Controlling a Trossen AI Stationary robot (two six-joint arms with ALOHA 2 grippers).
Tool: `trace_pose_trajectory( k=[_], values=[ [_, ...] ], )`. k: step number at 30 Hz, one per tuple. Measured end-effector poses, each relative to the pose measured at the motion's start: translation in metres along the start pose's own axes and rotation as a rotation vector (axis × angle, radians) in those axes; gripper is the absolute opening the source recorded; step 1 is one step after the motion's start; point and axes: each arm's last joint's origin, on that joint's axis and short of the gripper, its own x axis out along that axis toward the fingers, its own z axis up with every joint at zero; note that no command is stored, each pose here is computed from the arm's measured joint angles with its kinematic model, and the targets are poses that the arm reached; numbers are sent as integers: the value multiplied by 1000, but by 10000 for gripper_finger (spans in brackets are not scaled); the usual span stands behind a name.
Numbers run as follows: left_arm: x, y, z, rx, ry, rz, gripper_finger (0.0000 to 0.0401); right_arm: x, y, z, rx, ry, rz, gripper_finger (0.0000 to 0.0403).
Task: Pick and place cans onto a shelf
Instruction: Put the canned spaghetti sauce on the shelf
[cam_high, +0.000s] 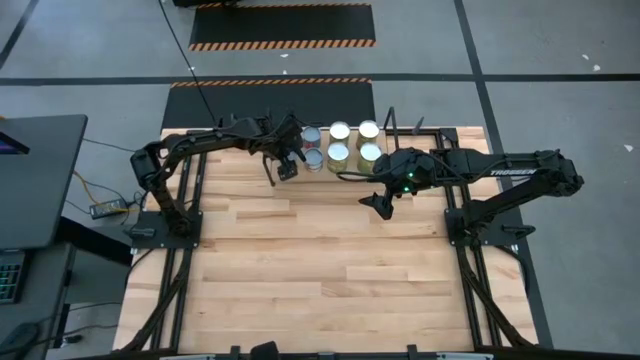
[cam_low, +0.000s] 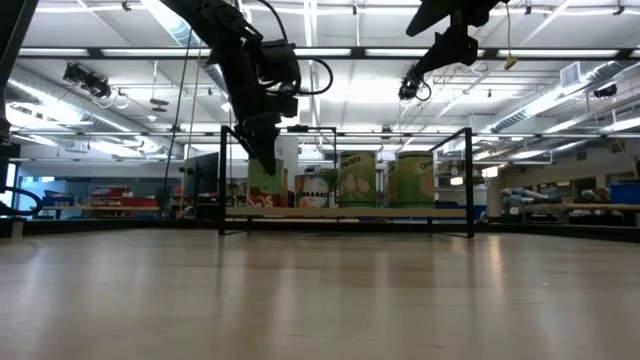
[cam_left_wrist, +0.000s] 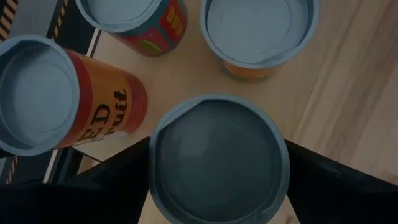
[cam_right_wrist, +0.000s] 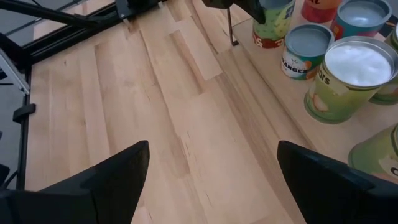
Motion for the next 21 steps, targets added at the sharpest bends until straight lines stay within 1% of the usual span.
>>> trace_pose_trajectory(
  k=[4, 8, 12, 15, 21],
  values=[
    [0, 0, 0, 14, 0, 6, 318, 0, 0, 0, 0, 0, 0, 362],
    [0, 0, 0, -7, 1, 13, 319, 0, 0, 0, 0, 0, 0, 362],
    [0, 2, -1, -47, 8, 18, 339, 0, 0, 0, 0, 0, 0, 362],
    [0, 2, -3, -49, 25, 21, 355, 0, 0, 0, 0, 0, 0, 362],
    [0, 2, -2, -56, 24, 22, 359, 0, 0, 0, 0, 2, 3, 362]
  ],
)
